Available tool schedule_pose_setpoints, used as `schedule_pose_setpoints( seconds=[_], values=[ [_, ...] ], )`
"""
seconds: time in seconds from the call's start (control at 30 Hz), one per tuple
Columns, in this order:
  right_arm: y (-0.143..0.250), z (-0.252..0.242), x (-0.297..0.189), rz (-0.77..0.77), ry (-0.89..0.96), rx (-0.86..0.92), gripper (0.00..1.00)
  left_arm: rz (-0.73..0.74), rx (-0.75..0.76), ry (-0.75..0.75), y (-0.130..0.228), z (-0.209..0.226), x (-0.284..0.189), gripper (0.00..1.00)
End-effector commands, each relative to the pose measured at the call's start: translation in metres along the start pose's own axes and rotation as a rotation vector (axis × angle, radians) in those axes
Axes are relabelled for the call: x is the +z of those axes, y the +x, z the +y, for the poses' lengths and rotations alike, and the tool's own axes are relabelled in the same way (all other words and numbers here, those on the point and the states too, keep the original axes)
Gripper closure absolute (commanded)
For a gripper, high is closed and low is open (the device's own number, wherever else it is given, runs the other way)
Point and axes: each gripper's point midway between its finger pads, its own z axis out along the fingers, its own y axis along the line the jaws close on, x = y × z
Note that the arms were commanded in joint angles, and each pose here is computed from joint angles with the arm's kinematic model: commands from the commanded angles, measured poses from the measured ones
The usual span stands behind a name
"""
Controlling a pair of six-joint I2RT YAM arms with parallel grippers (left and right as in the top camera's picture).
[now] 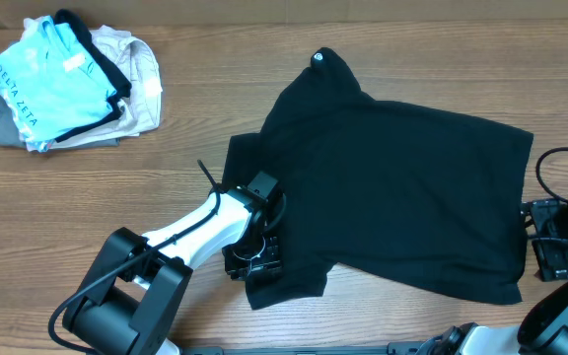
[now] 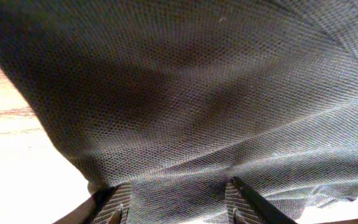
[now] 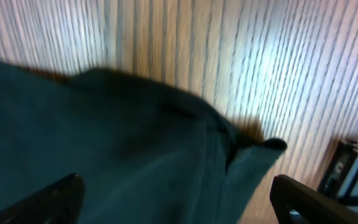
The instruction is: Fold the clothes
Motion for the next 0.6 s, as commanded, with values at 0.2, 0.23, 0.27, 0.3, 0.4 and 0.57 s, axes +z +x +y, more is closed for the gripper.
schedule_pose_setpoints(
  seconds=[0.2, 0.23, 0.27, 0.3, 0.4, 0.57],
  values=[
    [0.071, 0.065, -0.029, 0.285, -0.468, -0.570, 0.03, -0.060, 0.147, 0.004, -0.017, -0.007, -0.007, 0.84],
    [0.074, 0.066, -0.029, 0.289, -0.466, -0.586, 0.04, -0.067, 0.154, 0.007, -0.018, -0.010, -0.010, 0.85],
    [0.077, 0.066, -0.027, 0.293, -0.458, -0.601, 0.07, -0.073, 0.158, 0.010, -0.020, -0.013, -0.013, 0.85],
    [0.083, 0.066, -0.026, 0.301, -0.453, -0.617, 0.10, -0.080, 0.162, 0.011, -0.021, -0.016, -0.019, 0.86],
    [0.098, 0.069, -0.022, 0.318, -0.436, -0.667, 0.21, -0.100, 0.205, 0.019, -0.024, -0.026, -0.037, 0.96],
    [0.128, 0.079, -0.012, 0.325, -0.422, -0.778, 0.20, -0.204, 0.224, -0.066, -0.034, -0.022, -0.064, 0.92]
  ],
)
